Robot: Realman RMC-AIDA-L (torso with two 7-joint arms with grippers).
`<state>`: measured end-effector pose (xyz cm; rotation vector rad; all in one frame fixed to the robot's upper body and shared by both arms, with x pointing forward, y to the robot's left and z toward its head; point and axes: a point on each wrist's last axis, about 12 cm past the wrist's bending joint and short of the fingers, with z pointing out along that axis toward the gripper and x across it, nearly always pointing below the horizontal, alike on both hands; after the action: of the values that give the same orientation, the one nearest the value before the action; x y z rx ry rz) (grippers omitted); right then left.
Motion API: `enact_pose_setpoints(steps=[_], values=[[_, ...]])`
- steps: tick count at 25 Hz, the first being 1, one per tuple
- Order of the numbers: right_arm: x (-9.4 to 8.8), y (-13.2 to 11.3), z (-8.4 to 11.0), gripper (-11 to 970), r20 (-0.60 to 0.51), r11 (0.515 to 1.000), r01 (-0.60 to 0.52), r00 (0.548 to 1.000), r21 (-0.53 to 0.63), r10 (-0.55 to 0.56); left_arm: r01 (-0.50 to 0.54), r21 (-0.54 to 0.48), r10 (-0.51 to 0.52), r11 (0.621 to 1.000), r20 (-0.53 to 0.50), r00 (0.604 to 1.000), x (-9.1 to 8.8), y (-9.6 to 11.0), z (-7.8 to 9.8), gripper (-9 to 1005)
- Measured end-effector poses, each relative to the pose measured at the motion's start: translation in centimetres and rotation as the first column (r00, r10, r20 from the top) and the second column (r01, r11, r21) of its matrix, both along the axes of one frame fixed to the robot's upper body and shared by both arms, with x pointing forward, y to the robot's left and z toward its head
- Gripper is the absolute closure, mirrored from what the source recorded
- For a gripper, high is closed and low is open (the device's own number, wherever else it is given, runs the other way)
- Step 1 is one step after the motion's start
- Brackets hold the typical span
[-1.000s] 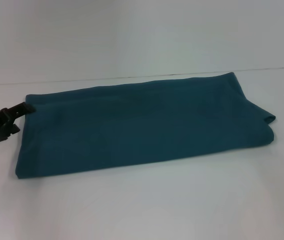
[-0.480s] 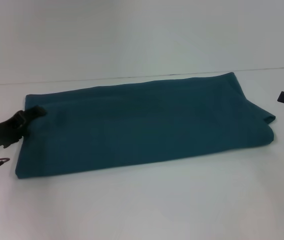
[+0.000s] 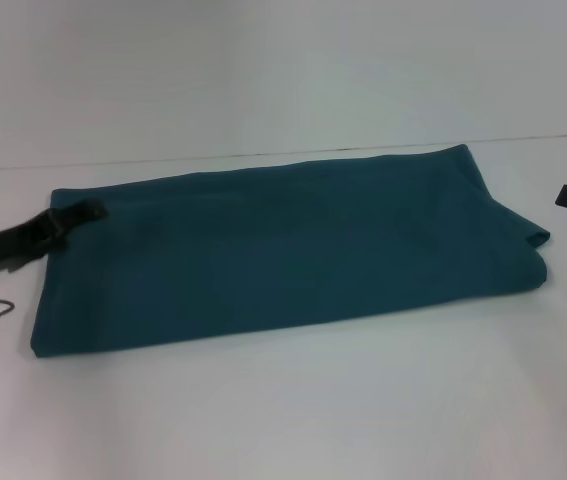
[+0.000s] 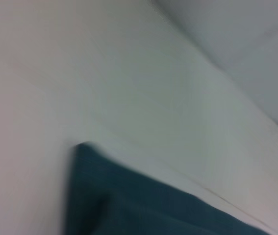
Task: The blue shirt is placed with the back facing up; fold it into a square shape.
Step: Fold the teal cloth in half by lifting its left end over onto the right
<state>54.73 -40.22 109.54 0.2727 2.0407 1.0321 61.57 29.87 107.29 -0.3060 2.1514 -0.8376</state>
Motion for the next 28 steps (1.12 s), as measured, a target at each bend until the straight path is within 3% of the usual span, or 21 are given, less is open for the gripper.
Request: enact_pose_setpoints(steps=[4, 9, 12, 20, 22, 24, 28], values=[[0.3, 0.2, 0.2, 93, 0.006, 1.0, -0.012, 1.0, 0.0, 0.012, 0.154, 0.172, -0.167, 0.973, 0.065, 0.984, -0.9, 1.0, 1.5, 126], [0.3, 0.2, 0.2, 93, 0.007, 1.0, -0.014, 1.0, 0.001, 0.014, 0.157, 0.205, -0.169, 0.966, 0.042, 0.985, -2.1, 2.7, 1.5, 115], [0.2, 0.3, 0.1, 93, 0.002, 1.0, -0.015, 1.0, -0.002, 0.015, 0.095, 0.138, -0.097, 0.986, 0.005, 0.995, -2.5, 3.6, 1.1, 113], [0.3, 0.3, 0.1, 93, -0.002, 1.0, -0.015, 1.0, -0.01, 0.015, 0.021, 0.057, -0.019, 0.998, -0.047, 0.999, -2.3, 3.6, 0.8, 113], [0.3, 0.3, 0.1, 93, -0.002, 1.0, -0.016, 1.0, -0.011, 0.016, -0.063, -0.037, 0.059, 0.997, -0.095, 0.994, -2.4, 3.8, 0.6, 114], [0.4, 0.3, 0.1, 93, -0.001, 1.0, -0.016, 1.0, -0.011, 0.016, -0.167, -0.175, 0.141, 0.97, -0.149, 0.979, -2.9, 4.0, 0.2, 116], [0.4, 0.3, 0.2, 93, 0.001, 1.0, -0.019, 1.0, -0.02, 0.019, -0.19, -0.282, 0.147, 0.94, -0.167, 0.975, -4.1, 3.8, -0.6, 118]])
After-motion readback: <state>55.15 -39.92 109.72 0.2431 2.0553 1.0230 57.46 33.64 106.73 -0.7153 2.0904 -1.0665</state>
